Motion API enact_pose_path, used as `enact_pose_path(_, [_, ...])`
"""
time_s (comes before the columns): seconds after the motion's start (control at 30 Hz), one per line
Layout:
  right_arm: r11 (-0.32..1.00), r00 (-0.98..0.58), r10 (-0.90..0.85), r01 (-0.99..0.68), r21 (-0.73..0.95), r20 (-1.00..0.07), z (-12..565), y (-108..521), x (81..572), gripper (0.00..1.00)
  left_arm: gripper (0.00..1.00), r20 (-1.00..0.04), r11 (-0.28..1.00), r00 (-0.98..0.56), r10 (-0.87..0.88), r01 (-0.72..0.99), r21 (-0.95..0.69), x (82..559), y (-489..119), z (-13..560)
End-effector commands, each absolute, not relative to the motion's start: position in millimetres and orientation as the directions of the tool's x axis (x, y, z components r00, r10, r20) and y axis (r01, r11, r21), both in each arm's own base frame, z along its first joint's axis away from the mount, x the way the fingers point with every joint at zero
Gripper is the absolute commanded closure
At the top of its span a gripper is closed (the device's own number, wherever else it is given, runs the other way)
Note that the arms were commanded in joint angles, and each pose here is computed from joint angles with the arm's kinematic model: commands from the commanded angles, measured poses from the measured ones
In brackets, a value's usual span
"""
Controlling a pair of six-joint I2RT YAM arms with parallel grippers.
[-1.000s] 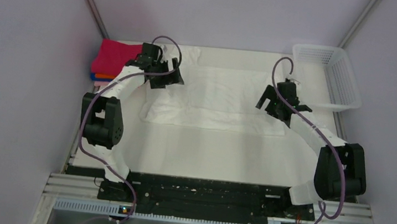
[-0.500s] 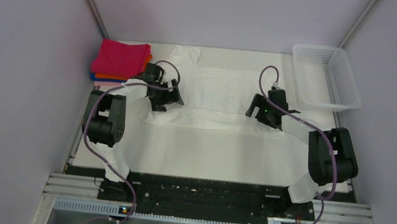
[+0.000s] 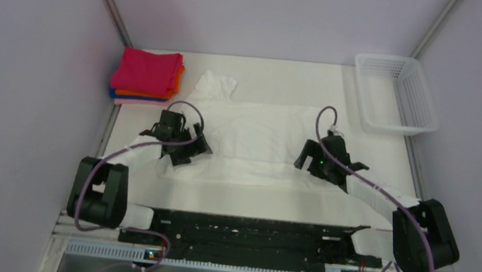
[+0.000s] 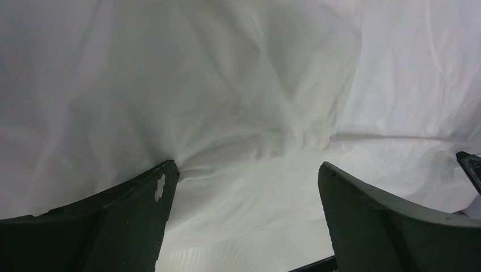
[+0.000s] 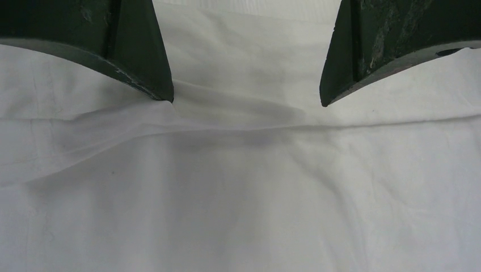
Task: Fold and stack the t-shirts
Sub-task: Fold the flattened tshirt in 1/3 of the way
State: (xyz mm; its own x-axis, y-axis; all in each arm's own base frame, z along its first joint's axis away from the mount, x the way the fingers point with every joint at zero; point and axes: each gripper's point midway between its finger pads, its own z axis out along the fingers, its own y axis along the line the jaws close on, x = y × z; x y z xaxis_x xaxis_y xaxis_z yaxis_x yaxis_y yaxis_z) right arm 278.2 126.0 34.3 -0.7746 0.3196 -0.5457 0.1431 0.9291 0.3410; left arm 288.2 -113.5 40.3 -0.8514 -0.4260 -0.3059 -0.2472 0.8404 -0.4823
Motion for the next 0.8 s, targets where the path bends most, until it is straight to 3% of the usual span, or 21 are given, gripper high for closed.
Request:
enact_pose_path(0.0, [0.93,-0.859,0.316,0.196,0.31,-0.404,14.2,121.4,212.1,0.01,0.01,-0.187,0.84,-0.851,-0.49,-0.403,-0.364,217.8,-91.7,13.1])
enact_pose_path(0.17, [0.91,-0.864,0.335,0.195,0.365,-0.375,18.3,125.4,191.6,0.01,0.01,-0.203,0.824,-0.832,-0.517,-0.419,-0.383,198.2,-89.0,22.4])
enact_pose_path(0.27, [0.911,-0.847,0.33,0.17,0.376,-0.417,28.2,125.1,197.8,0.01,0.01,-0.226,0.821,-0.823,-0.521,-0.411,-0.395,199.0,-88.5,32.2])
enact_pose_path(0.6, [0.911,-0.693,0.346,0.087,0.403,-0.633,99.2,134.6,269.5,0.01,0.01,-0.348,0.79,-0.827,-0.442,-0.175,-0.588,261.9,-124.9,99.6])
enact_pose_path(0.77, [0.915,-0.682,0.331,0.062,0.399,-0.652,113.3,139.3,283.1,0.01,0.01,-0.364,0.808,-0.838,-0.406,-0.143,-0.571,293.3,-129.0,100.4])
